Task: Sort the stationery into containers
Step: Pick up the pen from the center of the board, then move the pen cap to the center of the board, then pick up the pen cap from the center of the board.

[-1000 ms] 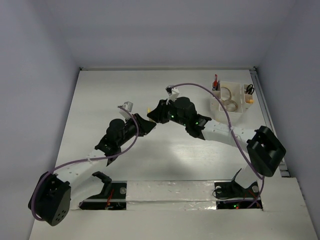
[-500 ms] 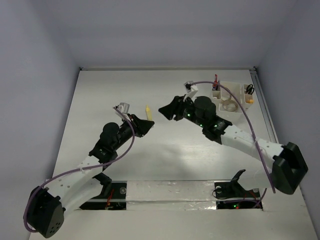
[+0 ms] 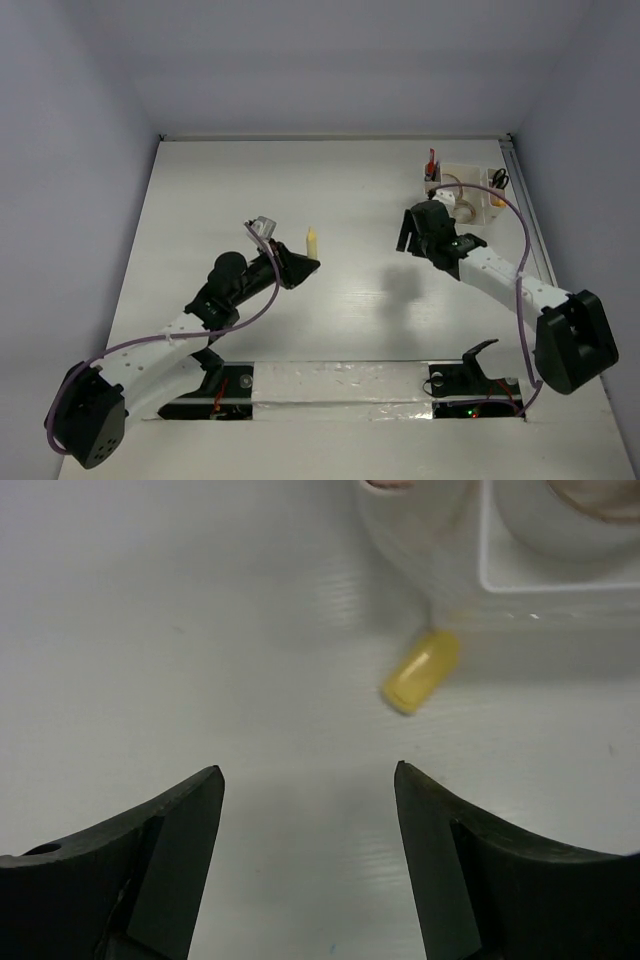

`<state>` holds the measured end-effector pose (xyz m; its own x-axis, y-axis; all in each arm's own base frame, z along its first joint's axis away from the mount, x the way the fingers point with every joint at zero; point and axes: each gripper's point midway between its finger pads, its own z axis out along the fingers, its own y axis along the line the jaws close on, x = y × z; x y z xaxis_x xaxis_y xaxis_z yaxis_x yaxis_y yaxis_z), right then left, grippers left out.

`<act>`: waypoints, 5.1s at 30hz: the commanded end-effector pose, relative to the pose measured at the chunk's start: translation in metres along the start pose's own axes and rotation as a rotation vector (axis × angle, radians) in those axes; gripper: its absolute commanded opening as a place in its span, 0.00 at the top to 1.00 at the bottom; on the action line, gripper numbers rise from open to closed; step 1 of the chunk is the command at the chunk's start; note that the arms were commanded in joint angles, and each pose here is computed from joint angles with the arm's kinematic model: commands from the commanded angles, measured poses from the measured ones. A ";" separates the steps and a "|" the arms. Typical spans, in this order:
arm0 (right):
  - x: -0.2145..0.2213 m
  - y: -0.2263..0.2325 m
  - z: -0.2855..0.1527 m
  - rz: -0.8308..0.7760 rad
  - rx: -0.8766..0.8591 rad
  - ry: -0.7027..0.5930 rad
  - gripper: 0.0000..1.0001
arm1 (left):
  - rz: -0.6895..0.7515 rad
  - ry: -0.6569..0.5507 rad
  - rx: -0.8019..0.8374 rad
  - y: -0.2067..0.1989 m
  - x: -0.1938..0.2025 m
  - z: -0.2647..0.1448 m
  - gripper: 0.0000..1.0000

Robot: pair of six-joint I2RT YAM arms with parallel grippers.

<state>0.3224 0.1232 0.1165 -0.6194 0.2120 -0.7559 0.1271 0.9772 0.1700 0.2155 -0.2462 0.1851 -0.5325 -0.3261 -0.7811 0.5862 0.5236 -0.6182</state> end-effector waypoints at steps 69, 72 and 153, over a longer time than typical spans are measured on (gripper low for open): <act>0.099 0.164 -0.031 -0.369 -0.706 0.357 0.26 | 0.190 -0.224 -0.165 0.023 -0.031 -0.023 1.00; 0.116 0.171 -0.031 -0.321 -0.756 0.397 0.26 | 0.193 -0.215 -0.171 0.025 -0.029 -0.022 1.00; 0.082 0.127 0.085 -0.306 -0.318 0.375 0.35 | 0.190 -0.202 -0.168 0.025 -0.026 -0.020 1.00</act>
<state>0.3534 0.2773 0.0333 -0.8133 -0.1137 -0.5706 -0.3138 0.9115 0.2657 0.2313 -0.2063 0.1771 -0.3211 -0.3268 -0.8889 0.5207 0.7230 -0.4539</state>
